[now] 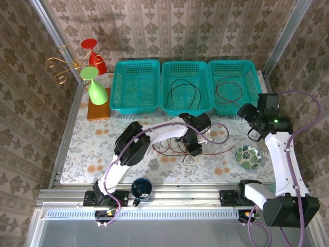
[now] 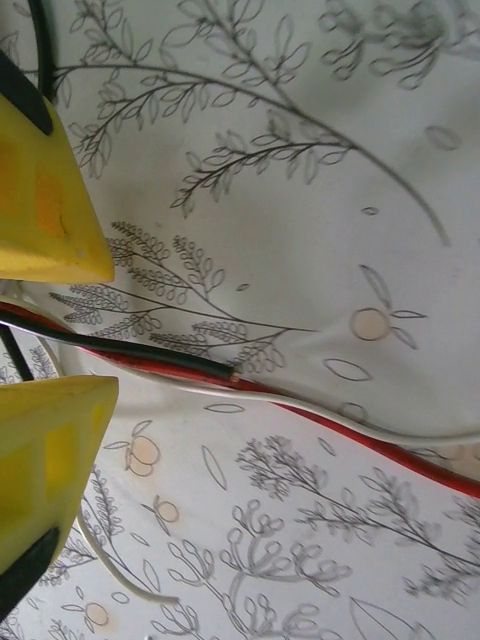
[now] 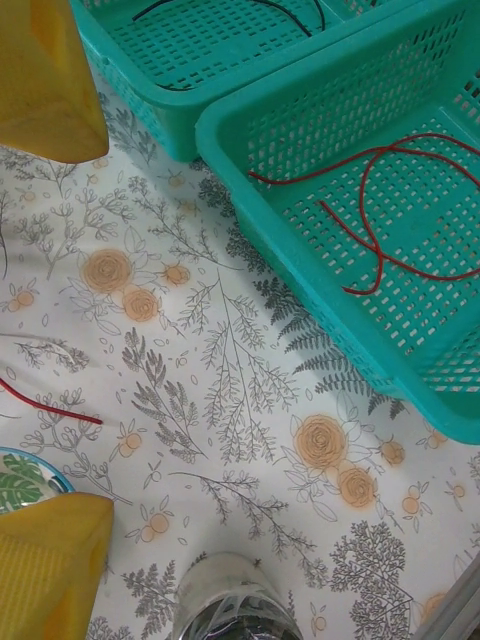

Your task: Untangle the cables

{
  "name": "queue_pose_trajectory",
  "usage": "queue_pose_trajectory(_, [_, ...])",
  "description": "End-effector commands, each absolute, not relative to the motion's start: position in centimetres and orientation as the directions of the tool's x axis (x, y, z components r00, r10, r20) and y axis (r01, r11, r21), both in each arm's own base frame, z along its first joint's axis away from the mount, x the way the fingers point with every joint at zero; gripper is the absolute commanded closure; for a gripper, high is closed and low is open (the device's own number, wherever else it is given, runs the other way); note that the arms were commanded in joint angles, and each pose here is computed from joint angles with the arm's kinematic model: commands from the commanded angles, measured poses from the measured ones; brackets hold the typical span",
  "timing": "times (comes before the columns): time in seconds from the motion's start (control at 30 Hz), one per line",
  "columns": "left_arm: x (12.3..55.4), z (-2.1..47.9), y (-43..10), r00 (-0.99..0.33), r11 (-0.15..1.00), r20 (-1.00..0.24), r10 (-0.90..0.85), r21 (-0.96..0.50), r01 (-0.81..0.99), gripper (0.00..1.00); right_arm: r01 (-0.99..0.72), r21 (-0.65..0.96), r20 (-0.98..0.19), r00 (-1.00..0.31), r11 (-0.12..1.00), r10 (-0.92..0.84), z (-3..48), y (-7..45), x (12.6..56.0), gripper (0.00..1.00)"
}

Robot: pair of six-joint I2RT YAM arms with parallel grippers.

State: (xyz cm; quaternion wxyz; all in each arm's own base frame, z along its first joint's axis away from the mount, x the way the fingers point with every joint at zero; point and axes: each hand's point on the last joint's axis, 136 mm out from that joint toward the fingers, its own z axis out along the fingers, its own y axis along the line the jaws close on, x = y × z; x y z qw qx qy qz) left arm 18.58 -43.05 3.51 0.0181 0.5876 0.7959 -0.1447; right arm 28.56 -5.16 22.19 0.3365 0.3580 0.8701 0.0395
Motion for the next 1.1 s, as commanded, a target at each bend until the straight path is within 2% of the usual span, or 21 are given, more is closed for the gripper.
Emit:
queue_pose_trajectory(0.0, [17.4,2.9,-42.2,-0.280,0.245,-0.137,0.950,-0.223,0.943,0.72,0.575,0.318,-0.552,-0.535,0.754,0.640,22.9,-5.0,28.5,0.13])
queue_pose_trajectory(0.17, [16.9,1.9,-42.4,-0.282,0.249,-0.121,0.952,-0.228,0.941,0.75,0.572,0.331,-0.548,-0.531,0.750,0.647,22.9,-4.9,28.6,0.13])
queue_pose_trajectory(0.23, [17.0,1.5,-42.4,-0.286,0.255,-0.117,0.951,-0.225,0.941,0.79,0.570,0.337,-0.544,-0.532,0.749,0.649,22.8,-4.8,28.6,0.13])
queue_pose_trajectory(0.4, [17.7,2.5,-42.5,-0.274,0.247,-0.139,0.952,-0.183,0.951,1.00,0.564,0.335,-0.549,-0.534,0.754,0.643,23.1,-4.7,28.5,0.13])
queue_pose_trajectory(0.63, [20.3,8.2,-41.5,-0.284,0.266,-0.239,0.929,-0.106,0.958,1.00,0.550,0.394,-0.540,-0.509,0.736,0.670,23.7,-4.4,28.6,0.13])
queue_pose_trajectory(0.9, [22.3,13.3,-40.0,-0.316,0.305,-0.354,0.880,-0.089,0.948,1.00,0.445,0.641,-0.380,-0.523,0.625,0.763,23.6,-0.4,29.7,0.17])
queue_pose_trajectory(1.07, [22.3,14.6,-39.8,-0.333,0.314,-0.402,0.853,-0.115,0.943,1.00,0.433,0.748,-0.208,-0.565,0.502,0.798,20.3,2.4,29.6,0.25])
